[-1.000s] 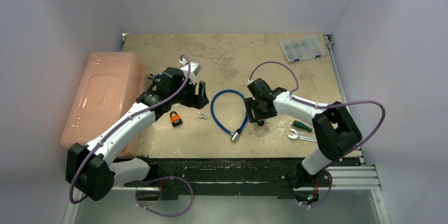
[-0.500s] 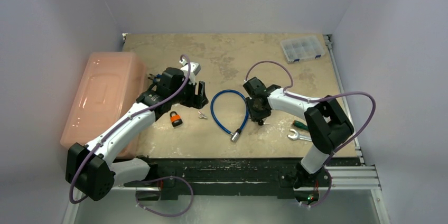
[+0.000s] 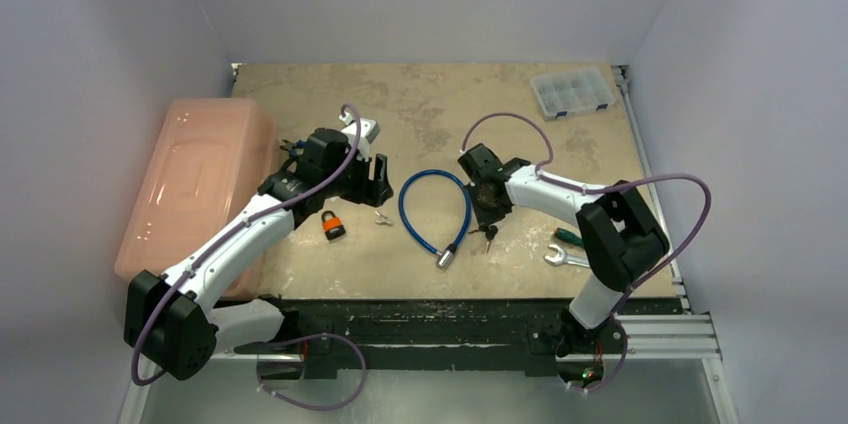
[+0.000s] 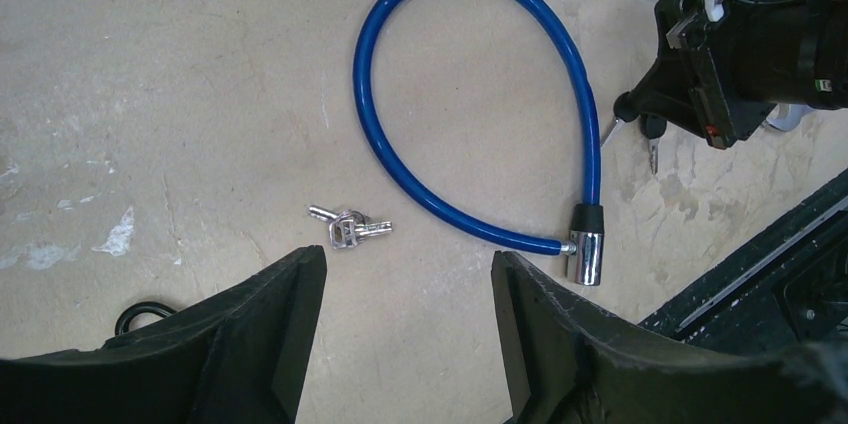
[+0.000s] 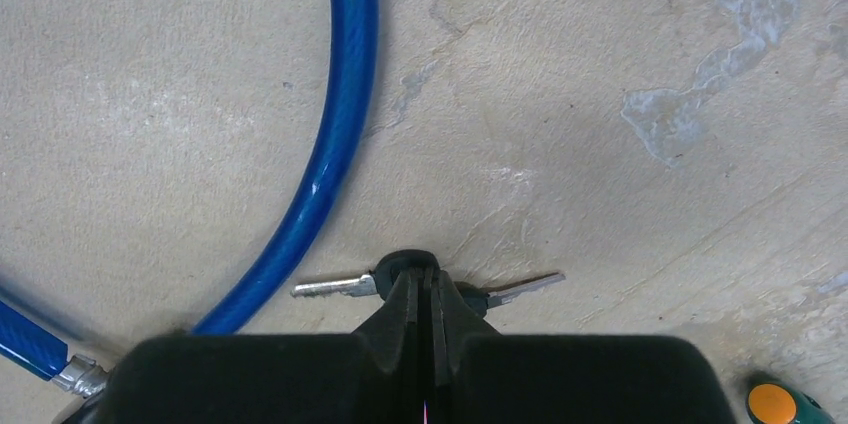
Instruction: Unlock with the key
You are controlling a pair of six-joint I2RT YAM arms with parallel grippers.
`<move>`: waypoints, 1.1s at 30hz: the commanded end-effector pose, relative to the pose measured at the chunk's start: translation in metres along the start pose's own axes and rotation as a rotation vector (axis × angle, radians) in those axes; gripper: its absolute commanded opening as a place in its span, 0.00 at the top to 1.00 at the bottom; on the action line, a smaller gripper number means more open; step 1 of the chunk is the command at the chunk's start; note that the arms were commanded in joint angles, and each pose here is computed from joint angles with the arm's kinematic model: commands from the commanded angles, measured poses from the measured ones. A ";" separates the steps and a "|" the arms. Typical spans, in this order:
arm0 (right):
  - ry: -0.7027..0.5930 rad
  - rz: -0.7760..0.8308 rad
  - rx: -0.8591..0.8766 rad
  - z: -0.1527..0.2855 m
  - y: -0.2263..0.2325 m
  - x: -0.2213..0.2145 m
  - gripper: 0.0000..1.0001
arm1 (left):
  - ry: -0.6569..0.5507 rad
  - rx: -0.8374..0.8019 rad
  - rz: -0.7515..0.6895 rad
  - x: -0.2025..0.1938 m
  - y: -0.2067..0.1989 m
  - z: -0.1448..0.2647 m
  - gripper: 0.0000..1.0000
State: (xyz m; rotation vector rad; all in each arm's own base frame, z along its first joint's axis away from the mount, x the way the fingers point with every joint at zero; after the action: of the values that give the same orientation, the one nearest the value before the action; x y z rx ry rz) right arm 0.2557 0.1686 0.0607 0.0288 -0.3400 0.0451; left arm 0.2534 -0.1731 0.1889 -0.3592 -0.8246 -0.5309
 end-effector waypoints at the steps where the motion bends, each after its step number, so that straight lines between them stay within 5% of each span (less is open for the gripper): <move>1: -0.024 -0.004 0.005 0.009 -0.004 -0.001 1.00 | -0.042 0.004 -0.024 0.011 0.000 0.003 0.35; 18: -0.193 -0.134 0.230 0.056 0.015 0.013 1.00 | -0.085 -0.033 -0.011 0.015 -0.007 0.006 0.37; 33: -0.232 -0.192 0.344 0.070 0.023 0.010 1.00 | -0.301 -0.235 0.216 0.022 -0.077 0.004 0.39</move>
State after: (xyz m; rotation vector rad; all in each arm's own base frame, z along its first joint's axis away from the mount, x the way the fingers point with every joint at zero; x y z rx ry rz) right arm 0.2398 0.1838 0.1192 0.3449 -0.5257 -0.0708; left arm 0.2177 -0.2192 0.2075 -0.6333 -0.9345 -0.4907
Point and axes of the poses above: each gripper's point midway between its finger pads, its own z axis back along the fingers, its own y axis along the line the jaws close on, x = y × z, the point moved 4 cm from there along z, back along the fingers, and after that the axes turned 14 degrees about -z, right-handed, at the moved point
